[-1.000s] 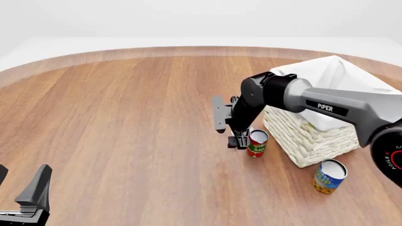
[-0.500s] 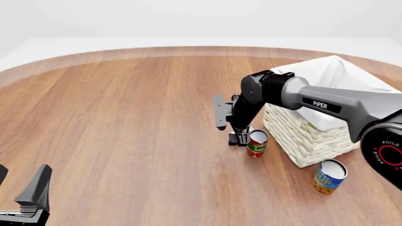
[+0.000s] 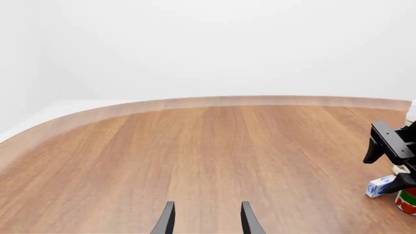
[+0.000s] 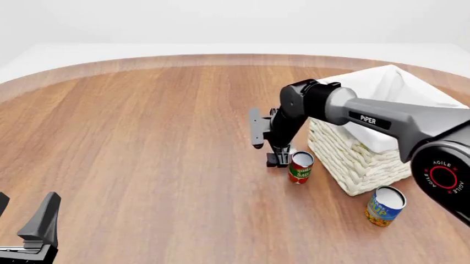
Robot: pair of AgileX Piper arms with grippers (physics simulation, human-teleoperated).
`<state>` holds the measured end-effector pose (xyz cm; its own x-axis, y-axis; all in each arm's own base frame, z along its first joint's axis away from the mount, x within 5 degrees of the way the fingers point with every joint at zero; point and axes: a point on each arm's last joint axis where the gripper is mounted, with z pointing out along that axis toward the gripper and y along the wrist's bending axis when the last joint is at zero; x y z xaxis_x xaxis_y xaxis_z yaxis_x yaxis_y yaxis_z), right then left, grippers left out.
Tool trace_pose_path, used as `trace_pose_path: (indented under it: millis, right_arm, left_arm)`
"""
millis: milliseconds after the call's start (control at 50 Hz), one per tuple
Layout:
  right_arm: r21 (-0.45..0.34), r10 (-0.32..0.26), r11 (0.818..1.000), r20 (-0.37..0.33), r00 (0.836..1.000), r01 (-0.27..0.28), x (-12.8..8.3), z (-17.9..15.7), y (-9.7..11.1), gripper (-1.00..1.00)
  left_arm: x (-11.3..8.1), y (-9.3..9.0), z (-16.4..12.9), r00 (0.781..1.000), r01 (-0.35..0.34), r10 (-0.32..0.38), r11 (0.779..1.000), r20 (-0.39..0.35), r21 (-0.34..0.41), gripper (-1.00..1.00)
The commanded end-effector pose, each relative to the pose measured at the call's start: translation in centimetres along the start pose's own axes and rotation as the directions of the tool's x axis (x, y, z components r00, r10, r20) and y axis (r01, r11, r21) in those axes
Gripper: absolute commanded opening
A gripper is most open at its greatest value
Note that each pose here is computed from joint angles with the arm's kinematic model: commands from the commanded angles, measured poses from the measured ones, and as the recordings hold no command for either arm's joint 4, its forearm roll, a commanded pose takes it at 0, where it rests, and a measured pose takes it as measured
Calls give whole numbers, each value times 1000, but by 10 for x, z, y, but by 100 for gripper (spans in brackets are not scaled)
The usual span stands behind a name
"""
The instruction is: Pick up the alphabet soup and the cream cheese box, and put them in the basket.
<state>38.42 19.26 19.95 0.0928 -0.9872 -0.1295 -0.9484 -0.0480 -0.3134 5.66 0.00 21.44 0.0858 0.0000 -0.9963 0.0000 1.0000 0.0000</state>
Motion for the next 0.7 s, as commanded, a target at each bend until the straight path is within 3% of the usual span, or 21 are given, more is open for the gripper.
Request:
trace_pose_path:
  millis: [20, 700]
  right_arm:
    - [-7, 3, 1000, -3, 1000, -3, 0, 3, -2, 100]
    - [-18, 6, 1000, -10, 1000, -6, 0, 22, -8, 100]
  left_arm:
    - [0, 0, 0, 1000, 0, 0, 1000, 0, 0, 100]
    - [0, 0, 0, 1000, 0, 0, 1000, 0, 0, 100]
